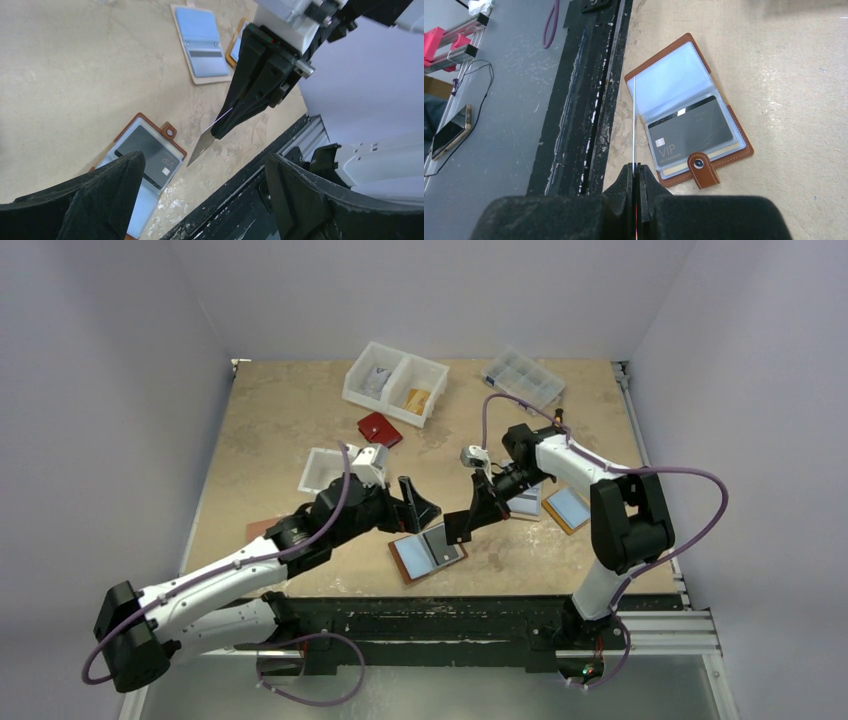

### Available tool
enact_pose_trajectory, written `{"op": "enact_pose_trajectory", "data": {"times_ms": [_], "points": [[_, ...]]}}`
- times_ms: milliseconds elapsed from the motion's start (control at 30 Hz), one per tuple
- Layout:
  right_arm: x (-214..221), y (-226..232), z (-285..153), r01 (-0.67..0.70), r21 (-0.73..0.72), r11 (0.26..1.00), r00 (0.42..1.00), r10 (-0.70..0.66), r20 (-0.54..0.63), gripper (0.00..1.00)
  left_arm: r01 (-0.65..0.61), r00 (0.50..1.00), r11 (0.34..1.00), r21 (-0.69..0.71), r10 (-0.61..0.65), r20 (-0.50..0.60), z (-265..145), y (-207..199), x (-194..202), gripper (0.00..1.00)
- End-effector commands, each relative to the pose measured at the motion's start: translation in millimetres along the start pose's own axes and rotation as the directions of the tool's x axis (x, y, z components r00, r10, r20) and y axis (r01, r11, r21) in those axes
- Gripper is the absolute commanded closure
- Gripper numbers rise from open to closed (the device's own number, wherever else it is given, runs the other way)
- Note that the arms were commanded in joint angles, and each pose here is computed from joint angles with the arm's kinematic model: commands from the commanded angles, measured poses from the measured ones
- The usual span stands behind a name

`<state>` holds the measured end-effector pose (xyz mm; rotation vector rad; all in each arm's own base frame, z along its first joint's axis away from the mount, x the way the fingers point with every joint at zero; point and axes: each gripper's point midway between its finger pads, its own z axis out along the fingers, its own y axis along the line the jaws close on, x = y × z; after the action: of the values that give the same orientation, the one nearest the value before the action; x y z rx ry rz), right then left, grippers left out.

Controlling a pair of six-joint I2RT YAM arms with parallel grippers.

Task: Take the credit cards out of the card holder
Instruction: Place the credit card in the storage box.

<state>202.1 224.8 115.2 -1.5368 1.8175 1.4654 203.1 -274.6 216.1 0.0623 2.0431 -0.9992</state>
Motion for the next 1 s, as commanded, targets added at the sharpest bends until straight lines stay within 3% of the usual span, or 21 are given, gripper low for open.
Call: {"op": "enact_pose_trajectory", "data": {"times_ms": [0,133,567,967], "points": [[-15.6,2.4,-2.8,0.049,-0.022,0.999,0.998,-0.048,0.045,1.0,-0.046,0.999,0.979,0.198,0.048,-0.006,18.8,-30.3,-0.8,0.03],[-14.0,1.9,-2.5,0.045,-0.04,0.998,0.998,-0.044,0.038,1.0,-0.076,0.993,0.971,0.225,0.094,-0.07,33.6,-22.6,10.3,0.04],[-10.8,-3.9,-13.0,0.033,-0.017,0.999,0.998,-0.032,0.049,1.0,-0.164,0.982,0.93,0.329,0.184,-0.03,36.5,-19.9,13.4,0.05],[-14.8,2.5,-12.6,0.055,-0.052,0.997,0.996,-0.05,0.078,1.0,-0.096,0.992,0.959,0.266,0.115,-0.056,36.4,-9.5,16.2,0.06]]}}
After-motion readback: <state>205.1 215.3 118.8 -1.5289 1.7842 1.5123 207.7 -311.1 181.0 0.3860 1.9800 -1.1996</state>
